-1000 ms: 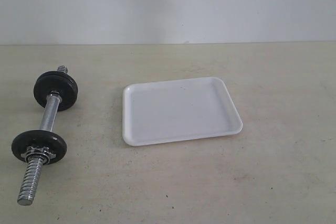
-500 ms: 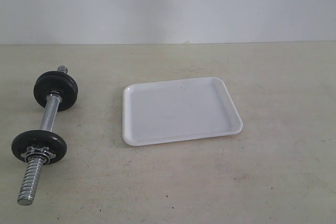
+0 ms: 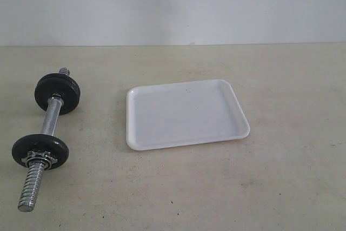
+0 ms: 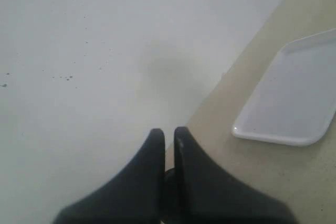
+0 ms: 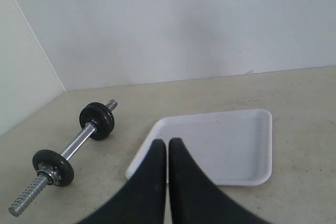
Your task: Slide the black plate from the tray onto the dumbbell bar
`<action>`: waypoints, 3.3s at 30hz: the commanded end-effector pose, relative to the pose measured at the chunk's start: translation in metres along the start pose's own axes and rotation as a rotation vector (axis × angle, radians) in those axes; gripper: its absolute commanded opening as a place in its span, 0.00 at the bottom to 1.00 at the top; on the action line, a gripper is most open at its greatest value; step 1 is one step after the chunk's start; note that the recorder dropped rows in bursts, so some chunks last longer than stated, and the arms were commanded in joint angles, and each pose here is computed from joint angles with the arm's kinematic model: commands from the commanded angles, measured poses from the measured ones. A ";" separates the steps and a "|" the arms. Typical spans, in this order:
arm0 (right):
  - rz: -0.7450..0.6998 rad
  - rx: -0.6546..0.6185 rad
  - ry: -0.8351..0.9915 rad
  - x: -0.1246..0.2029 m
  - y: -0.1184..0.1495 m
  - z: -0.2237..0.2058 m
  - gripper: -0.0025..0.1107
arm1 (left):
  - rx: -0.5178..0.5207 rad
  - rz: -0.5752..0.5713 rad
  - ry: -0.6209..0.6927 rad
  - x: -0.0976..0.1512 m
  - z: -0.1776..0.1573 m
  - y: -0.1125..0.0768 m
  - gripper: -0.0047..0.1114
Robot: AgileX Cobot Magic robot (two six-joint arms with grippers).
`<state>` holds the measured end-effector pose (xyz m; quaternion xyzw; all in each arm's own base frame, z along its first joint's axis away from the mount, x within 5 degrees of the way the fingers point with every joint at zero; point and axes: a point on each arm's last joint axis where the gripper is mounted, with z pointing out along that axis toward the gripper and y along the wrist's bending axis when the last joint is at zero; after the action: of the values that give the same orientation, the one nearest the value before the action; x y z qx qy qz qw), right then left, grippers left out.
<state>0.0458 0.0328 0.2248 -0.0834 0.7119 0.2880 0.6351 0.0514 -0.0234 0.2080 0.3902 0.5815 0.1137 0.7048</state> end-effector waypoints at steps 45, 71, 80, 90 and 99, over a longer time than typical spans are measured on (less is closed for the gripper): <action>-0.619 0.122 0.074 0.023 -0.019 0.003 0.02 | 0.002 -0.002 -0.001 0.001 0.000 -0.001 0.08; -0.581 0.615 0.032 0.013 -0.042 -0.009 0.02 | 0.002 -0.002 -0.001 0.001 0.000 -0.001 0.08; -0.581 0.617 0.032 0.013 -0.042 -0.009 0.02 | 0.002 -0.002 -0.001 0.001 0.000 -0.001 0.08; -0.581 0.617 0.032 0.013 -0.042 -0.009 0.02 | 0.002 -0.002 -0.001 0.001 0.000 -0.001 0.08; -0.581 0.617 0.032 0.013 -0.042 -0.009 0.02 | 0.002 -0.002 -0.001 0.001 0.000 -0.001 0.08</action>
<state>0.0566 -0.0032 0.1987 -0.0946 0.7256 -0.1270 0.6697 0.0514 -0.0234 0.2080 0.3902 0.5815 0.1137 0.7048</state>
